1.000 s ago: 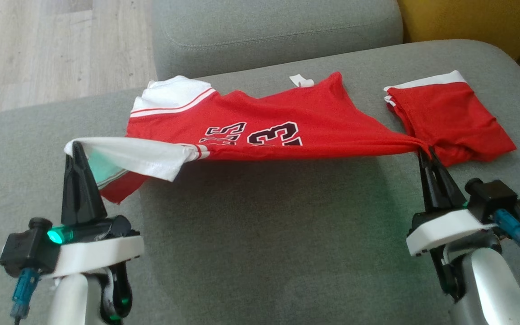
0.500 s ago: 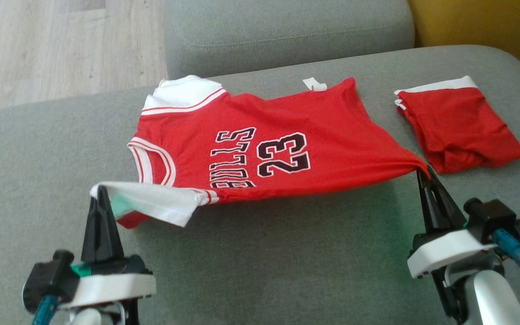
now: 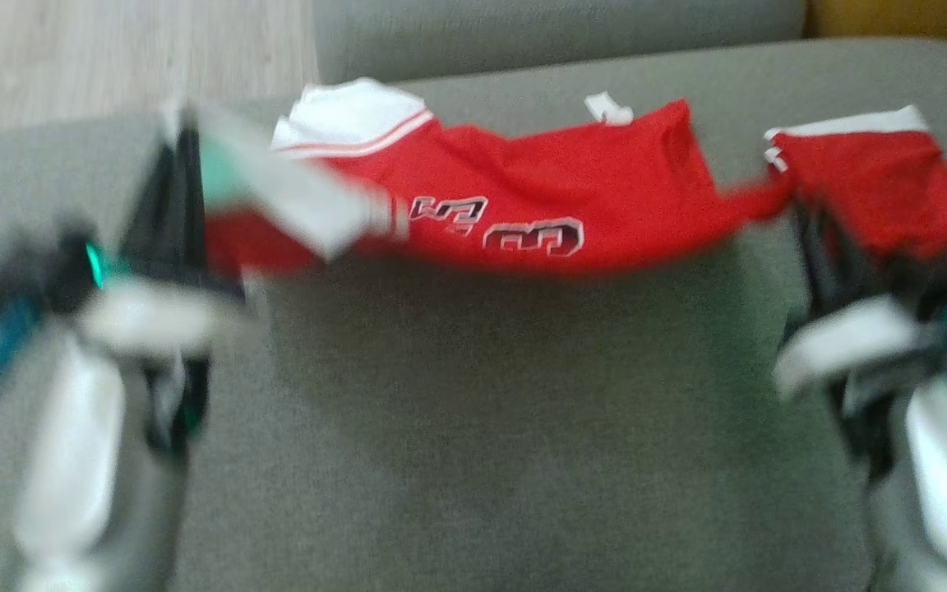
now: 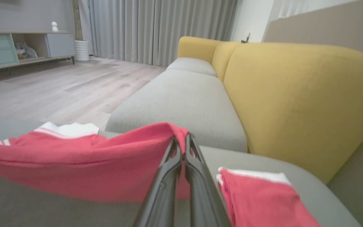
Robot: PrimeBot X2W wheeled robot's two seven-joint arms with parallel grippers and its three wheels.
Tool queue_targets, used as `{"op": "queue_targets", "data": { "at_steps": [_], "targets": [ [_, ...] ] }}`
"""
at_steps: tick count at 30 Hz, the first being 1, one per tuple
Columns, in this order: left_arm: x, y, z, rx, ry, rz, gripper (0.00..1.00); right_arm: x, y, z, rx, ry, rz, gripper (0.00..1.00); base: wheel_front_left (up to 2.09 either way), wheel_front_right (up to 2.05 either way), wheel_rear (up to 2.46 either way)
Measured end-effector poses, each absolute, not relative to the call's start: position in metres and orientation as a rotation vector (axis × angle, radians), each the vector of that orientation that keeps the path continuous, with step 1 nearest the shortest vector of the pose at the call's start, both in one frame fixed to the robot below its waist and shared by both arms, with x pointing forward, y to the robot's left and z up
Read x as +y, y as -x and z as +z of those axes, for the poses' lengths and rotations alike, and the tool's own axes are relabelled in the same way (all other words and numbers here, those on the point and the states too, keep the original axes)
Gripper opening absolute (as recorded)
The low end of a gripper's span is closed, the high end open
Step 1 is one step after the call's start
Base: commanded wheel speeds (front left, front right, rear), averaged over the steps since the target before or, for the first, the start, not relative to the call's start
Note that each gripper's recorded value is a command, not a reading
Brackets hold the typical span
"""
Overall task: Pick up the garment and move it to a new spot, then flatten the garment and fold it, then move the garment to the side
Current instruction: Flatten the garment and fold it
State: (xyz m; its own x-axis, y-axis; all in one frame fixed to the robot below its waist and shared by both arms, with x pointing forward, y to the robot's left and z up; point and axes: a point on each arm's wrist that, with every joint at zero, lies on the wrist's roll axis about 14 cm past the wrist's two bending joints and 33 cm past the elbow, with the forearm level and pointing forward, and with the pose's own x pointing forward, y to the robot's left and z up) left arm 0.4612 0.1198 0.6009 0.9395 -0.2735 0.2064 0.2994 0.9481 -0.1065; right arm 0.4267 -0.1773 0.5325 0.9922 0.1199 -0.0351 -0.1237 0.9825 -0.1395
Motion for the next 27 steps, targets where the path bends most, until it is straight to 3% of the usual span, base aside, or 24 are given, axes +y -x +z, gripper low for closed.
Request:
{"op": "queue_targets", "data": {
  "at_steps": [6,7,11,17,23,27],
  "targets": [
    [0.114,-0.549,0.666,-0.232,0.017,-0.351,0.0,-0.168,-0.515,0.595,-0.049,0.27,0.202,0.0,0.0,0.0,0.0],
    [0.114,-0.549,0.666,-0.232,0.017,-0.351,0.0,-0.168,-0.515,0.595,-0.049,0.27,0.202,0.0,0.0,0.0,0.0],
    [0.127,-0.609,0.681,-0.208,-0.057,-0.322,0.0,-0.15,-0.578,0.615,-0.036,0.283,0.262,0.0,0.0,0.0,0.0],
    [0.145,-0.687,0.696,-0.278,-0.109,-0.249,0.0,-0.16,-0.667,0.652,-0.144,0.271,0.221,0.0,0.0,0.0,0.0],
    [0.148,-0.714,0.736,-0.529,-0.085,-0.177,0.0,-0.168,-0.706,0.662,-0.311,0.22,0.163,0.0,0.0,0.0,0.0],
    [0.144,-0.715,0.754,-0.59,-0.049,-0.171,0.0,-0.161,-0.712,0.634,-0.278,0.167,0.161,0.0,0.0,0.0,0.0]
  ]
}}
